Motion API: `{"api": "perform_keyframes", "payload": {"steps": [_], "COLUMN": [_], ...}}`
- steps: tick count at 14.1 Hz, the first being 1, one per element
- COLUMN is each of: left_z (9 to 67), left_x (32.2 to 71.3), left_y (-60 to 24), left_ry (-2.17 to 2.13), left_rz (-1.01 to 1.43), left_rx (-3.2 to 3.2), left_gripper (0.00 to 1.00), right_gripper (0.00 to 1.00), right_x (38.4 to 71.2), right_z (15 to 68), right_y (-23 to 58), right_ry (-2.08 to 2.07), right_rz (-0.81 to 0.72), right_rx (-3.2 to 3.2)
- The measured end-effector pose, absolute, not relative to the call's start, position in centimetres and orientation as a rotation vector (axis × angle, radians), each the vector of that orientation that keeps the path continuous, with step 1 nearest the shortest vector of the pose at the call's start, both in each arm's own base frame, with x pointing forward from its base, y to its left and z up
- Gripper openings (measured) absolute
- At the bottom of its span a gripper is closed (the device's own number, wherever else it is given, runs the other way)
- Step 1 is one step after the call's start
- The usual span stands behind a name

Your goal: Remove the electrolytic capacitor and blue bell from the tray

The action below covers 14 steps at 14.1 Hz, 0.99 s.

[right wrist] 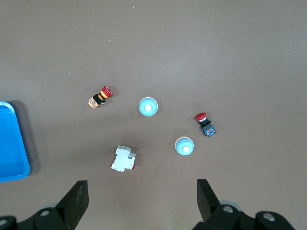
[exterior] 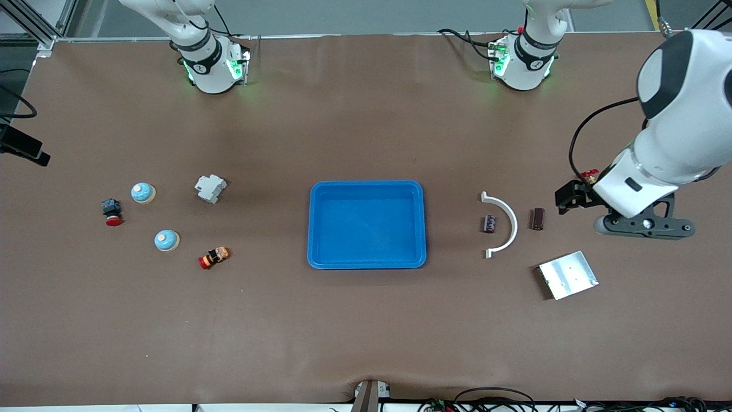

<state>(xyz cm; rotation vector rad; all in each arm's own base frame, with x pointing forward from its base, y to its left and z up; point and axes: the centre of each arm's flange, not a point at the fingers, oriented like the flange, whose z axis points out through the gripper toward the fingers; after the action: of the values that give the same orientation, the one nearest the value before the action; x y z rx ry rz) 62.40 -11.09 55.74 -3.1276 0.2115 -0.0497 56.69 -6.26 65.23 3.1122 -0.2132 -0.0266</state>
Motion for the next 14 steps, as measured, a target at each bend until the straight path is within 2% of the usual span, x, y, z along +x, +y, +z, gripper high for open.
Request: {"api": "perform_keyframes", "payload": {"steps": [3, 8, 14], "left_z": [58.2, 61.5, 62.5], "left_x": [61.3, 58.6, 57.2], "left_y": [-7.7, -7.7, -7.4], "left_ry": [0.252, 0.278, 0.289], "left_rz": [-0.067, -0.104, -0.111], "left_rx": [-3.169, -3.170, -3.123], "left_gripper": [1.00, 1.00, 1.00], "right_gripper": [1.00, 1.00, 1.00], "right_x": [56.7, 56.7, 56.7], "right_z": [65.2, 65.2, 65.2], "right_y": [-6.3, -6.3, -6.3], "right_ry": [-0.214, -0.214, -0.214], "right_rz": [-0.027, -0.027, -0.027], "right_rx": [3.112, 3.112, 3.112]}}
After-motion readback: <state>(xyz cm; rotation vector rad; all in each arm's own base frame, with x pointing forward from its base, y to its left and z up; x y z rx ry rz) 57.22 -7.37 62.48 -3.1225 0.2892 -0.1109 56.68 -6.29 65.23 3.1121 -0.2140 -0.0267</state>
